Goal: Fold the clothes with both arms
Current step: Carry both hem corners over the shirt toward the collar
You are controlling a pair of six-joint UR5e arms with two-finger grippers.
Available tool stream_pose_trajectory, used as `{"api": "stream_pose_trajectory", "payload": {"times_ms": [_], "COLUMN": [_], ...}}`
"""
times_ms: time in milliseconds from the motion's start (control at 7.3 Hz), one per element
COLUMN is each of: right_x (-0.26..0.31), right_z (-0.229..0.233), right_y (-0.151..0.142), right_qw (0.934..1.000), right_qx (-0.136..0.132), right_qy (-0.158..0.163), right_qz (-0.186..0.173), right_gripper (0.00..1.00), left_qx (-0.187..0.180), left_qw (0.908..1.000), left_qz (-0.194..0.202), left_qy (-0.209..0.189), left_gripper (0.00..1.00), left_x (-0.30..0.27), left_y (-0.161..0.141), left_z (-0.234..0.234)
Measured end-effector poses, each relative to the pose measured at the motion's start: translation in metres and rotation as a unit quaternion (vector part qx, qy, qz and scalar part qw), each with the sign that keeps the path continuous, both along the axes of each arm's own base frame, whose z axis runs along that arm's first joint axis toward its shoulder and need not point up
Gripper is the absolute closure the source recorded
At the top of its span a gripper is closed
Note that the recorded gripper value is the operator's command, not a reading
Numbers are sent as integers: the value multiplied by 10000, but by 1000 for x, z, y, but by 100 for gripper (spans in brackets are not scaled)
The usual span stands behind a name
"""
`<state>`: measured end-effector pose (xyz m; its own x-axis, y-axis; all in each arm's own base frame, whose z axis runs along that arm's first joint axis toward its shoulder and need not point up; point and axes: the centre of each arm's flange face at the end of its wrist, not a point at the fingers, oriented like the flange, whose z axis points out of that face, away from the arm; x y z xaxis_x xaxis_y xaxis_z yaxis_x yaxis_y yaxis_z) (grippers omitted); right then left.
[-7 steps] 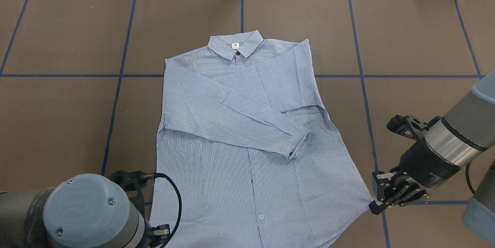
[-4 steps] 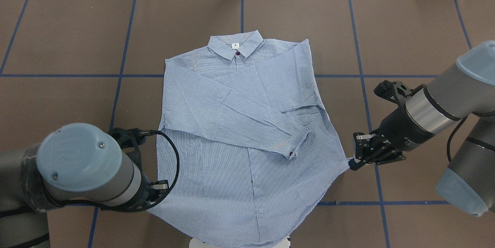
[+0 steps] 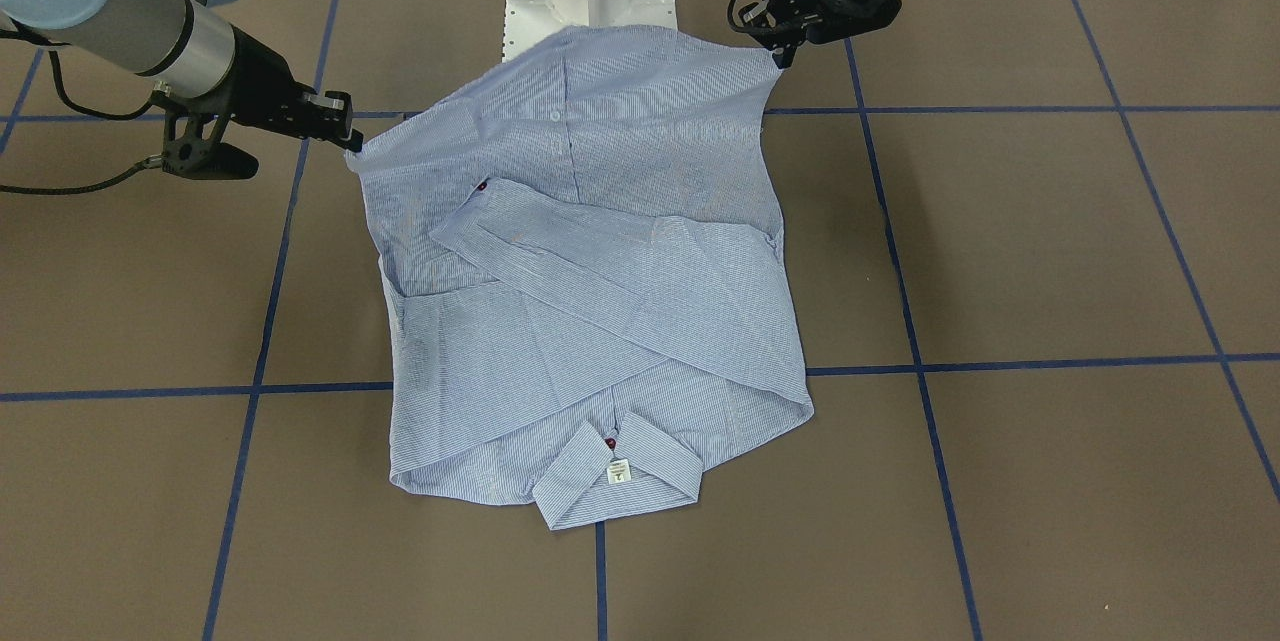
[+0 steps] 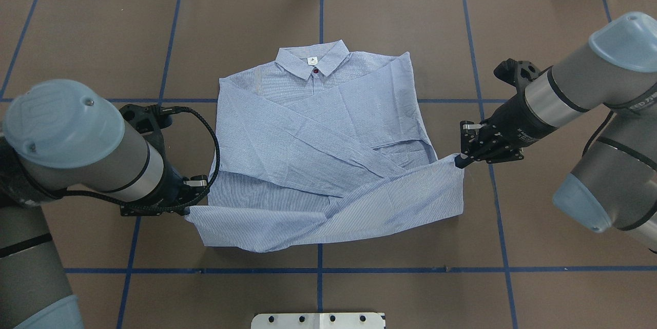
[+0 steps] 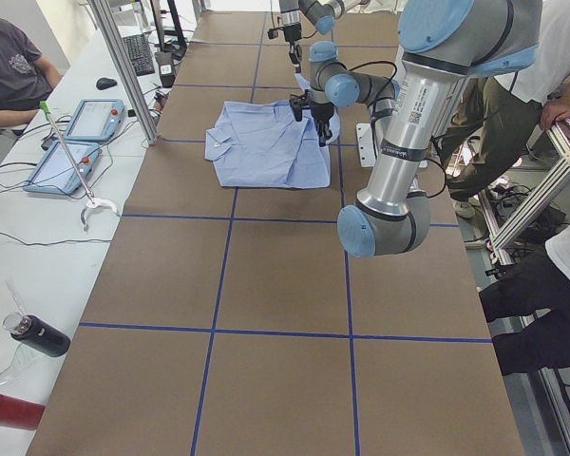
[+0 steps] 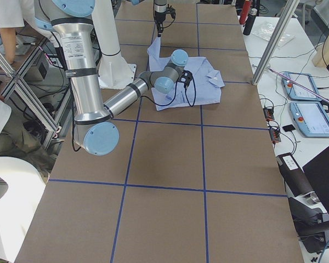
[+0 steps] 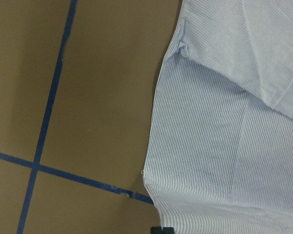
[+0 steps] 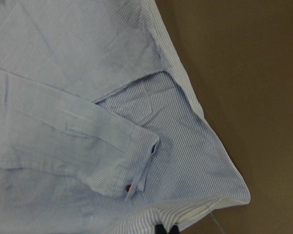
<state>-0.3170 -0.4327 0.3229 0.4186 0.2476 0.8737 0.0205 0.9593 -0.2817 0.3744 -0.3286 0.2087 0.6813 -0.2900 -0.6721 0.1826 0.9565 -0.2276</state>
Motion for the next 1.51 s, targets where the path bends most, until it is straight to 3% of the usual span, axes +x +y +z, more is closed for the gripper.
{"api": "stream_pose_trajectory", "payload": {"times_ms": [548,1097,1508], "right_x": [-14,-41,-46], "right_z": [-24,-42,-57], "right_y": [-84,-175,-206], "right_qw": [9987,9935,9909], "right_qx": [71,138,153], "right_qy": [77,433,526], "right_qz": [507,1048,1228], "right_gripper": [100,100,100], "left_qx": [435,582,801], "left_qw": [9988,9973,9955], "left_qz": [-229,-452,-499], "left_qy": [4,-17,-80], "left_gripper": [100,100,100], "left_x": [-3,5,-4], "left_y": [-87,-171,-220], "left_z": [25,53,80]}}
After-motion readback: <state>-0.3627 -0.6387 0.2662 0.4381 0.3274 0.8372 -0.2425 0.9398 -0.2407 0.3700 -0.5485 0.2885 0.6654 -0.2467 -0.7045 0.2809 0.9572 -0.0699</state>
